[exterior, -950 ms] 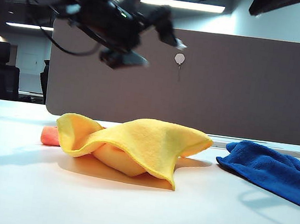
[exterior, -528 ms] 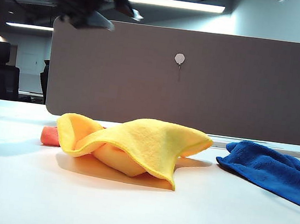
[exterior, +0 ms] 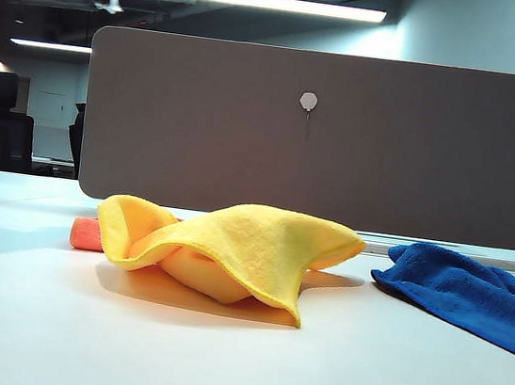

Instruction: Pick up a rag that is the same color as the top surface of the Rubik's Cube and cover the cube with it.

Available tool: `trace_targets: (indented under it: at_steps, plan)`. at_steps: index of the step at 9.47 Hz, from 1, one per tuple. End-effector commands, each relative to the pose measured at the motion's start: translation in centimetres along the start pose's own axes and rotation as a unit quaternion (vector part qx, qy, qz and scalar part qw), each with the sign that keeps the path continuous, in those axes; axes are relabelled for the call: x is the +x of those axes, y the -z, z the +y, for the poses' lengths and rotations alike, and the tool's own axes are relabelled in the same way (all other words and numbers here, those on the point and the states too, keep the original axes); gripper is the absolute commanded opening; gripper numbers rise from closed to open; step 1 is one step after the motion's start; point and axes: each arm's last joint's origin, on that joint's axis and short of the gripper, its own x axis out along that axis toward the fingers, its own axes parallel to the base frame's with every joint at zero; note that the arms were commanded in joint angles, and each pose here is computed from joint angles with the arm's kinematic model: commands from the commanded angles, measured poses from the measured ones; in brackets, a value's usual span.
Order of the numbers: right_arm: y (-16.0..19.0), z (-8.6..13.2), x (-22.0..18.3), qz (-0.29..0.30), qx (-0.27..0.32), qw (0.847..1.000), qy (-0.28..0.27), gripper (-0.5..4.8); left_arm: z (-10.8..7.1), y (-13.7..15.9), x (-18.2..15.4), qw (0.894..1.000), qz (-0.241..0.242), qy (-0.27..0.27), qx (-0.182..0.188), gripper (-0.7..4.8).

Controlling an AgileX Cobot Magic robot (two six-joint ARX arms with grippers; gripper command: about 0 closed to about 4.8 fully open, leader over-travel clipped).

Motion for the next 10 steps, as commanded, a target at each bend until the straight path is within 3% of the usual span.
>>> trace_targets:
  at_steps: [1, 5, 7, 10]
  plan:
    - [0.6, 0.9, -2.5, -0.049, -0.026, 0.998, 0.008, -0.05, 0.4, 1.1, -3.2, 1.0, -0.003, -0.024, 0.008, -0.05]
    - [4.8, 2.1, -5.4, -0.059, -0.022, 0.998, 0.019, -0.05, 0.0, 5.6, -7.3, 0.998, -0.002, -0.05, -0.025, -0.06]
    - [7.2, 2.5, -6.2, -0.059, 0.022, 0.998, 0.017, -0.05, -0.4, 9.0, -10.5, 0.996, -0.031, -0.062, -0.056, -0.06]
    - [8.9, 2.8, -6.8, -0.067, 0.024, 0.997, 0.016, -0.05, -0.8, 11.4, -14.0, 0.991, -0.083, -0.084, -0.069, -0.05]
